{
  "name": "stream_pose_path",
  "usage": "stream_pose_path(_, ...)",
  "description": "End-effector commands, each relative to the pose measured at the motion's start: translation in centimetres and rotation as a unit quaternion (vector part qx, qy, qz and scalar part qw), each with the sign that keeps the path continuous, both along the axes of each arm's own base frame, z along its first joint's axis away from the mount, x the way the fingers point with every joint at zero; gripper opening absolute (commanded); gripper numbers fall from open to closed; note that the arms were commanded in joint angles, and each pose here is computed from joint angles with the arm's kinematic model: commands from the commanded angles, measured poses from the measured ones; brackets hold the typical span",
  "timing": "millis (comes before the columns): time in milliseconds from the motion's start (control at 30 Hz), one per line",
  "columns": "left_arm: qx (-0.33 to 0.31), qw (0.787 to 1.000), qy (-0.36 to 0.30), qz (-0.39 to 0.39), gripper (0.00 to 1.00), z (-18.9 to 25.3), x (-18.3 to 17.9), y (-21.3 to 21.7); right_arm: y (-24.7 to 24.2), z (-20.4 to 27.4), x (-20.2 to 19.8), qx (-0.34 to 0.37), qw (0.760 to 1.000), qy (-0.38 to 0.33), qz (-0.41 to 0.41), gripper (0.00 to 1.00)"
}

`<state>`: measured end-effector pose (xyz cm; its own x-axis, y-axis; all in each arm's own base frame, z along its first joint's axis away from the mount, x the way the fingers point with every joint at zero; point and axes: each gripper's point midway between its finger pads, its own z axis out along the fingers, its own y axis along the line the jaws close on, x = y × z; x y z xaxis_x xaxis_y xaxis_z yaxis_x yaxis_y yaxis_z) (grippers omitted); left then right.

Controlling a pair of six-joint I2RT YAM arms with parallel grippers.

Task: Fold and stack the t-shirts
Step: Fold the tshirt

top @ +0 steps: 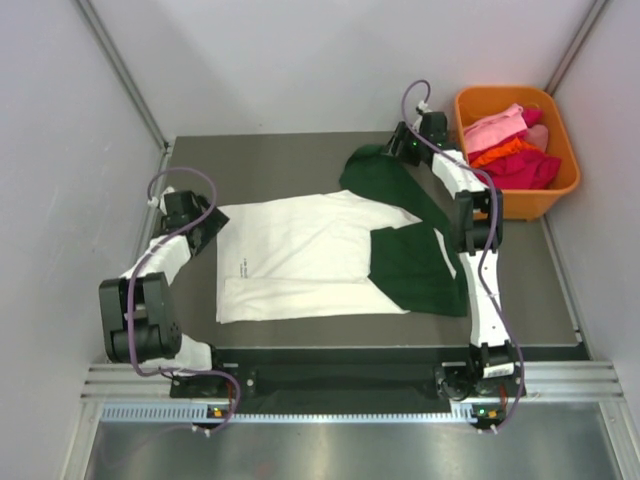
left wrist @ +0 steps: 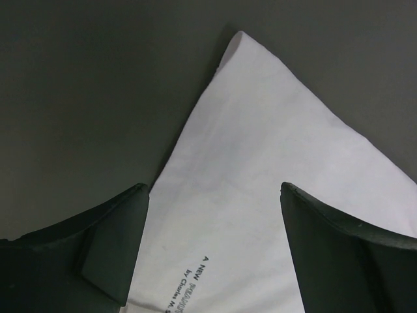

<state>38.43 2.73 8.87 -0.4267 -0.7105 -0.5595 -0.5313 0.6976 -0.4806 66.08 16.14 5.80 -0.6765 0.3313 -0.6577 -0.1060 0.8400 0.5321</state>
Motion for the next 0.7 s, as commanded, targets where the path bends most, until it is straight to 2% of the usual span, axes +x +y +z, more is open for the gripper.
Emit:
stream_pose_path(0,0.046,0.999,-0.010,0.013,0.86,0.9,2.2,2.0,1.3,1.9,1.2,0.032,0.999,-0.036,0.017,0.61)
stream_pose_path(100,0.043,0.999,0.005,0.014,0.86,0.2,2.6,2.1,1.7,1.6,1.1,0.042,0.998,-0.033,0.023,0.59)
stream_pose_path(167,0.037,0.999,0.004,0.008,0.86,-0.2,2.9,1.9,2.0,1.5,1.0,0.054,0.998,-0.030,0.027,0.50)
stream_pose_path(200,0.035,0.999,0.004,0.006,0.86,-0.4,3.1,1.7,2.1,1.5,1.0,0.058,0.998,-0.028,0.026,0.45)
stream_pose_path(233,0.033,0.999,0.006,0.005,0.86,-0.7,3.2,1.7,1.8,1.4,1.1,0.059,0.998,-0.027,0.022,0.32)
stream_pose_path(300,0.030,0.999,0.013,0.003,0.86,-1.4,3.5,1.7,1.3,1.8,1.3,0.063,0.997,-0.030,0.017,0.20)
stream_pose_path(333,0.030,0.999,0.017,0.000,0.85,-1.7,3.5,1.7,0.7,1.9,1.4,0.065,0.997,-0.030,0.012,0.10)
stream_pose_path(400,0.028,0.999,0.026,-0.005,0.84,-2.3,3.9,1.7,-0.2,3.0,1.6,0.066,0.997,-0.039,0.003,0.01)
stream_pose_path(667,0.014,0.999,0.038,-0.024,0.79,-3.7,6.0,1.5,-4.3,5.1,1.7,0.074,0.996,-0.049,-0.030,0.00)
